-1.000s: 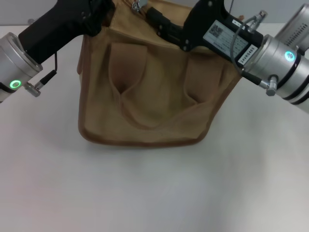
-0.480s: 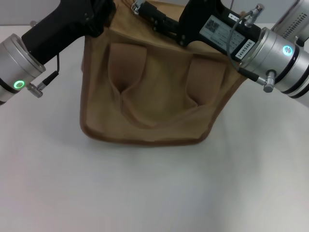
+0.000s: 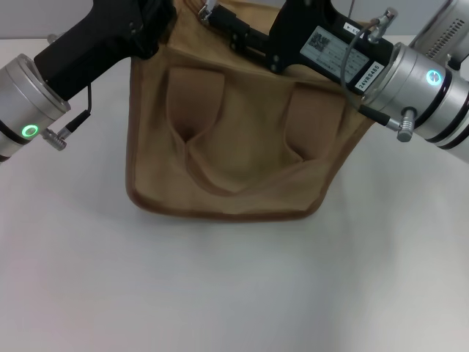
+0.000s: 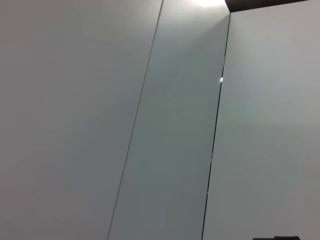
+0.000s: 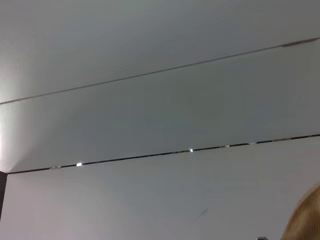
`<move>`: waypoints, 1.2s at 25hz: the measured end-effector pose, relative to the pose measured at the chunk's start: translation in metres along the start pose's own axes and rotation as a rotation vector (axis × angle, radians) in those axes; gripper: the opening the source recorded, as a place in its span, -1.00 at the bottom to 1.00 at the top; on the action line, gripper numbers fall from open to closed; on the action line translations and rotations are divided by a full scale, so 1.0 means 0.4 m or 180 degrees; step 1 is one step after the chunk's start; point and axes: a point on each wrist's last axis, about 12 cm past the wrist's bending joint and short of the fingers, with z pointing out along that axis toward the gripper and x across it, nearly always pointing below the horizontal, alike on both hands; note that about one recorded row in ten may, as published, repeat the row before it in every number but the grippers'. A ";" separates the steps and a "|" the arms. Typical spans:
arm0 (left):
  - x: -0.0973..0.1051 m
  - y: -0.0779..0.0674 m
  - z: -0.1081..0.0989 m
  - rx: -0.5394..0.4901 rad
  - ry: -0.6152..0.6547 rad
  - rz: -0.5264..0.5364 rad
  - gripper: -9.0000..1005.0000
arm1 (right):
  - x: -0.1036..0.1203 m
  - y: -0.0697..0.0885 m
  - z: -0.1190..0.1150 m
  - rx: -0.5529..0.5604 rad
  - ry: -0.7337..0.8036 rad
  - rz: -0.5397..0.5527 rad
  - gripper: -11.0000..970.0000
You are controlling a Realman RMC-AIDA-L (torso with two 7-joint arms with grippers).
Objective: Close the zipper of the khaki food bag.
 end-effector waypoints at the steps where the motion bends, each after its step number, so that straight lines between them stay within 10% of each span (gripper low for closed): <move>1: 0.000 0.000 0.000 0.0001 0.0000 -0.0001 -0.93 | -0.001 0.000 -0.001 0.0000 -0.0011 -0.0009 0.51; 15: 0.002 0.000 -0.004 -0.0021 0.0002 -0.0008 -0.93 | -0.010 -0.003 0.021 0.0178 0.0032 -0.0128 -0.16; 30: 0.003 0.000 -0.007 -0.0032 0.0000 -0.0035 -0.93 | -0.011 0.014 0.030 0.0223 0.0227 -0.0653 -0.17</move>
